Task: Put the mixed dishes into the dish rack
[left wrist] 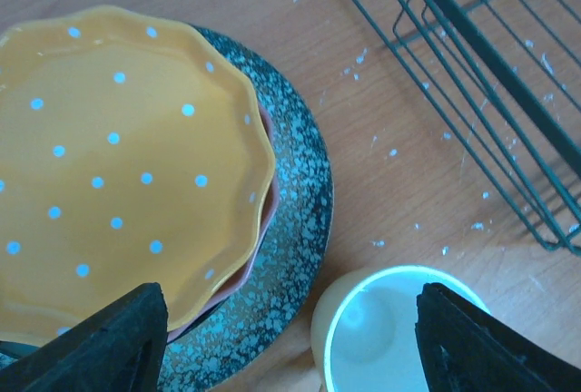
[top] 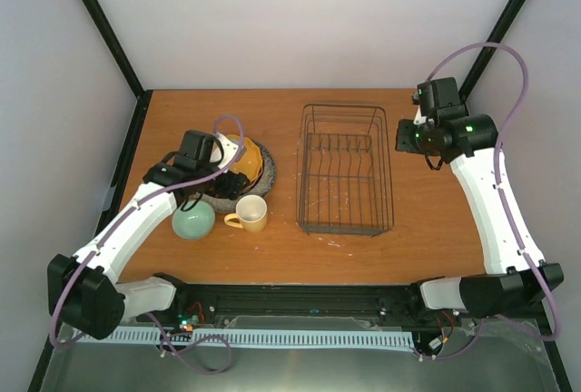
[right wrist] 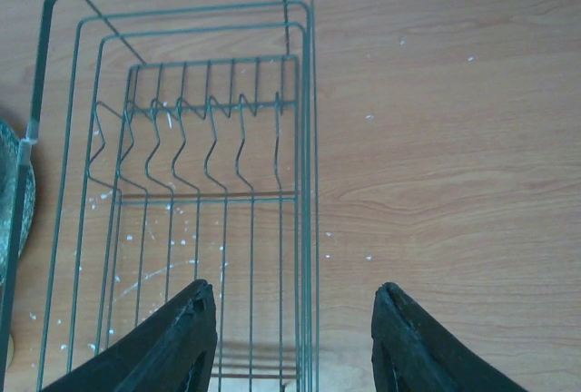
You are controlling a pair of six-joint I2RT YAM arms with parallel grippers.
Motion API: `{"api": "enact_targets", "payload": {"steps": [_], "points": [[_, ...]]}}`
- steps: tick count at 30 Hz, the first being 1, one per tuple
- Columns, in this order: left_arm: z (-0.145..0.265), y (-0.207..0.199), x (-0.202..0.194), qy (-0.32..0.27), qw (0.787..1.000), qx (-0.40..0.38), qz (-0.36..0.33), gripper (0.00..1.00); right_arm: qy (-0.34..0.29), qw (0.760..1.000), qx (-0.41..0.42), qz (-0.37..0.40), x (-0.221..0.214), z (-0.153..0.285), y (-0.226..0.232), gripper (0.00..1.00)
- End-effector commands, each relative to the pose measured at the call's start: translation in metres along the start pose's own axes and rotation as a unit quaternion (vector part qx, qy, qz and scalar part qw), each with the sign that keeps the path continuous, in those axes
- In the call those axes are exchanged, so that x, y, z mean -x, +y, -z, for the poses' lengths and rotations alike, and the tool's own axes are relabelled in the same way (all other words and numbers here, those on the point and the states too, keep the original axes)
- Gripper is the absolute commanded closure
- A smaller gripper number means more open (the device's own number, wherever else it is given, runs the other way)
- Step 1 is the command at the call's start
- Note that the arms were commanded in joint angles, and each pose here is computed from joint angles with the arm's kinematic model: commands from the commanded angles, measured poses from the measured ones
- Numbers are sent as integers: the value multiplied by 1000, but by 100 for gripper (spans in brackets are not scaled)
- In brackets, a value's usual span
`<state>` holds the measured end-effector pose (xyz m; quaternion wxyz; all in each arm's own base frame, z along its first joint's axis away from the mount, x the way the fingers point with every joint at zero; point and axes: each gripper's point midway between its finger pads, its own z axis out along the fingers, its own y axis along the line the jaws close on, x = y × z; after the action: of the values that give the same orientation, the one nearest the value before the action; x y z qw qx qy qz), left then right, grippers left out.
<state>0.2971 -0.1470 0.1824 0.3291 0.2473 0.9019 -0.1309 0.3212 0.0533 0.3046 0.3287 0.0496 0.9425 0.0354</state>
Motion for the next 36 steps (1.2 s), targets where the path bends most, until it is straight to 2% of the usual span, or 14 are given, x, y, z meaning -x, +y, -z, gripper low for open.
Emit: {"api": "enact_targets", "payload": {"steps": [1, 7, 9, 12, 18, 27, 30, 33, 36], "points": [[-4, -10, -14, 32, 998, -35, -48, 24, 51, 998, 30, 26, -16, -17, 13, 53], [-15, -16, -37, 90, 992, -64, -64, 26, 58, 996, 52, 38, -16, -28, 23, 53], [-14, -21, -40, 96, 989, -81, -74, 32, 59, 996, 60, 37, -18, -31, 25, 53], [-14, -14, -48, 121, 987, -65, -86, 37, 62, 995, 67, 39, -21, -34, 27, 53], [-15, -14, -49, 137, 984, -71, -94, 44, 69, 994, 66, 48, -27, -38, 26, 53], [-31, -14, -54, 160, 980, -82, -88, 44, 67, 994, 62, 53, -29, -39, 24, 53], [-34, -14, -53, 161, 979, -84, -90, 48, 72, 994, 63, 53, -32, -42, 24, 53], [-39, -16, -53, 167, 978, -89, -89, 56, 75, 994, 65, 51, -35, -44, 24, 53], [-44, -18, -55, 175, 976, -95, -88, 57, 78, 994, 66, 50, -37, -45, 24, 53]]}}
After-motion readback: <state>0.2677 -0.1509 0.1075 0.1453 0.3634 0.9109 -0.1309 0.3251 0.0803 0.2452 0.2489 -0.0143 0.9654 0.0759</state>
